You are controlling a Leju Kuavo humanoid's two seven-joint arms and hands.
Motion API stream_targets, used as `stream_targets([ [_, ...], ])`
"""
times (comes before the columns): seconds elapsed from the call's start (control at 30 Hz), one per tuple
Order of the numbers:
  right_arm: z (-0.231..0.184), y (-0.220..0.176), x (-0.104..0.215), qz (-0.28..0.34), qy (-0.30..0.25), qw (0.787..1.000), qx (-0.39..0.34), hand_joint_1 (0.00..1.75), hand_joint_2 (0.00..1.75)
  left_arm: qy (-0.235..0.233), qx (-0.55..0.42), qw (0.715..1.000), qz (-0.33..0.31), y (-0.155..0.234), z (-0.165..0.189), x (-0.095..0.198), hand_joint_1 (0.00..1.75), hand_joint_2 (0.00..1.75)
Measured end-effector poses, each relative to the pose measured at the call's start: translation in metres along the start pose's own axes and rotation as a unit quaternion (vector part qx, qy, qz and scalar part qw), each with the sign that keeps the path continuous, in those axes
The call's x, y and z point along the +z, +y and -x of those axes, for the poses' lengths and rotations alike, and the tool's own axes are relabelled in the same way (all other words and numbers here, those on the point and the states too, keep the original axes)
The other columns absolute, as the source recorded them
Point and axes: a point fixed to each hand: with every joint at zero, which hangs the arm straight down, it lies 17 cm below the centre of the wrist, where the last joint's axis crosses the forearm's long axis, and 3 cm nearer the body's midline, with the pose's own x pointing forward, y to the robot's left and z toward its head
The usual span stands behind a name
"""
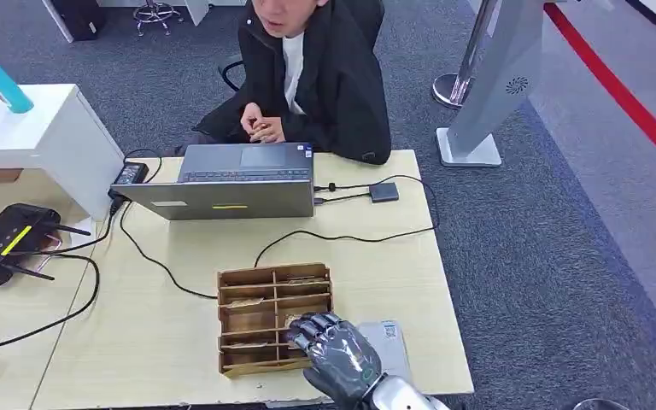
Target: Pass the card to the sensor for recognition and then transmit it.
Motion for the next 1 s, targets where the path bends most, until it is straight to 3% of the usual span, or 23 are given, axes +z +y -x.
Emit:
stream_targets([
  [0.63,0.0023,-0.0006,0.0001,0.001,0.003,1.0,0.0,0.65,1.75,-0.001,-0.002,1.0,0.0,-0.0001,-0.0005,0.0,0.0,0.0],
  [0.7,0.0024,-0.0005,0.0001,0.0,0.003,1.0,0.001,0.63,1.75,-0.001,-0.002,1.0,0.0,-0.0001,-0.0005,0.0,0.0,0.0],
  [0.8,0.0025,-0.0004,0.0001,0.0,0.003,1.0,0.001,0.47,1.75,-0.001,-0.002,1.0,0.001,-0.0004,-0.0005,0.0,0.0,0.0],
  [1.0,0.0026,0.0001,0.0002,-0.001,0.003,1.0,0.002,0.47,1.75,-0.001,-0.002,1.0,0.001,-0.0006,-0.0008,0.0001,0.0,0.0],
])
